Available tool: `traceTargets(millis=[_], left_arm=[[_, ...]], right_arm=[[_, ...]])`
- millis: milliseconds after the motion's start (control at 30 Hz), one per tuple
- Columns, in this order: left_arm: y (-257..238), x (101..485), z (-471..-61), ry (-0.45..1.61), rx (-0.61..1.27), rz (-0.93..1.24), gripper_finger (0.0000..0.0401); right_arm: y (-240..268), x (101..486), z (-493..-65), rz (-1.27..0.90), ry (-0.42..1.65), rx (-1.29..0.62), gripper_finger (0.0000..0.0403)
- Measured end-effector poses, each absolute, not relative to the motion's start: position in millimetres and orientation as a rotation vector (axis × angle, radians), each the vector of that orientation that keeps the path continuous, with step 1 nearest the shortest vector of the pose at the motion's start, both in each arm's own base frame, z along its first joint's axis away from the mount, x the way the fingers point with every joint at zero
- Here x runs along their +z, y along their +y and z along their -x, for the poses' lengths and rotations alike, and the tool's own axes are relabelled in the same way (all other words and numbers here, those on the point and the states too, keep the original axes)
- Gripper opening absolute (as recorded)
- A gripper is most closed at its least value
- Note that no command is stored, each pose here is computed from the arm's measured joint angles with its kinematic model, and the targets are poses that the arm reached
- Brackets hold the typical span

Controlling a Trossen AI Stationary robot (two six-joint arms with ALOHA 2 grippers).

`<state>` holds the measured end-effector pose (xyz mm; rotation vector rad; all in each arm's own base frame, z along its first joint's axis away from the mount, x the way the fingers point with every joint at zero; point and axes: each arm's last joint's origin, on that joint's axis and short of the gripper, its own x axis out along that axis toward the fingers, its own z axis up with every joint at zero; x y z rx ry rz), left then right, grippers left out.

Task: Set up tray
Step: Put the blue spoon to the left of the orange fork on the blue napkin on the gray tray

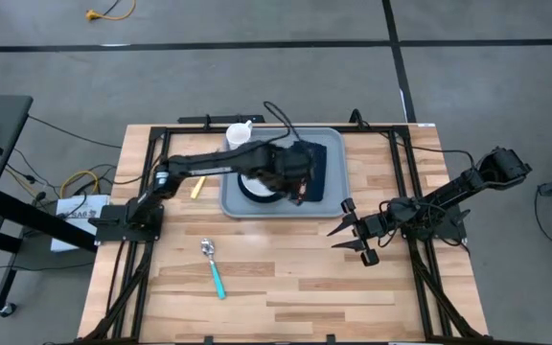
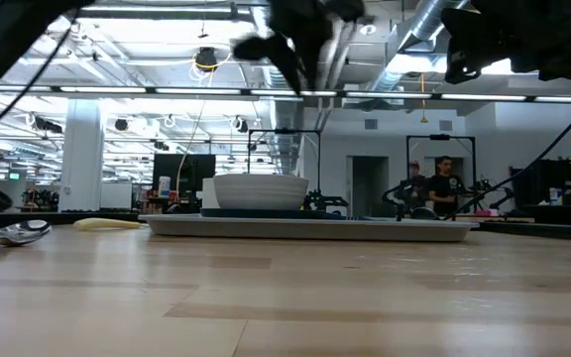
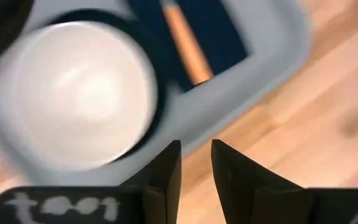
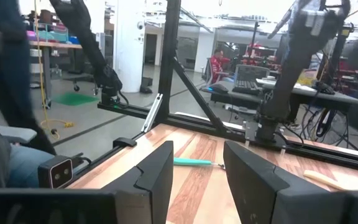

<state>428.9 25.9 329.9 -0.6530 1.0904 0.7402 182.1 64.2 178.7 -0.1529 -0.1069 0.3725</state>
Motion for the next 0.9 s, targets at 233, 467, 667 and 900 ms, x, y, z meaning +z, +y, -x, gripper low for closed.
traceTargets(millis=[233, 467, 667, 900], left_arm=[[-47, 357, -398, 1.108, 0.717, 0.601, 0.007], [-124, 345, -382, 1.128, 0.668, 0.549, 0.0049], [-169, 344, -363, 1.185, 0.616, 0.639, 0.0025], [-196, 363, -336, 1.363, 0.519, 0.945, 0.0009]], right_arm=[[64, 179, -182, 0.152, -0.113, 0.375, 0.0136], [64, 180, -182, 0.136, -0.12, 0.375, 0.0135], [64, 181, -182, 0.1, -0.118, 0.377, 0.0135], [64, 181, -182, 0.064, -0.112, 0.379, 0.0135]])
